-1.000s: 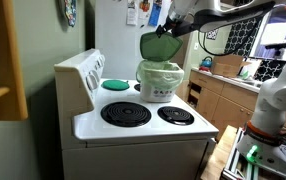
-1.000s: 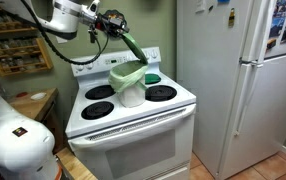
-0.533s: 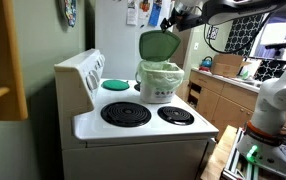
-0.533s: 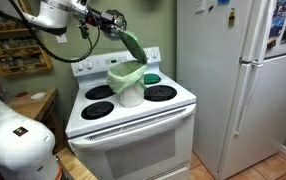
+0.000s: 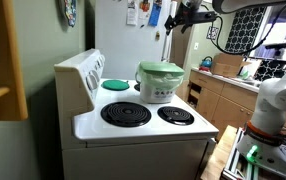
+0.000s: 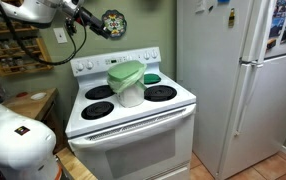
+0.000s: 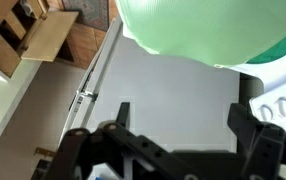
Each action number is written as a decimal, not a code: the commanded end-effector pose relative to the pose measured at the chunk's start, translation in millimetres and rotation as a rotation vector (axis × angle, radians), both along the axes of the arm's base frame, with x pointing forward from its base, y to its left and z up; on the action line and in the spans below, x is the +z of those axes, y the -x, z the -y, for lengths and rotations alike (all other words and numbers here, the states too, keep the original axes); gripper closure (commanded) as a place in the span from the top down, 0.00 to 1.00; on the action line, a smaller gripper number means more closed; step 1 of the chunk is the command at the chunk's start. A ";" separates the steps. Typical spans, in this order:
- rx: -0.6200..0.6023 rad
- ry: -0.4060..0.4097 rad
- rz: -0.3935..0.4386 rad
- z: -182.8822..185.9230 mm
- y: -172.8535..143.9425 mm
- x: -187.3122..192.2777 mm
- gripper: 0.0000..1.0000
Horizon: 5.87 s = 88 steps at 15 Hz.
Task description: Open the trash lid
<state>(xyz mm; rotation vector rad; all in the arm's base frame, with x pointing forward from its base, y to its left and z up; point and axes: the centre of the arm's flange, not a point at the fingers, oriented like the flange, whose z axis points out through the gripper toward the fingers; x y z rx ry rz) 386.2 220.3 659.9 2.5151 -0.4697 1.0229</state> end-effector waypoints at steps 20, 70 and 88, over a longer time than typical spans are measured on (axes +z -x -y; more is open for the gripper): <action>0.700 0.276 -0.585 -22.9 25.7 -182.3 1.00; 0.659 0.589 -0.449 9.7 20.5 -156.6 1.00; 0.763 0.588 -0.513 -8.7 10.6 -204.2 1.00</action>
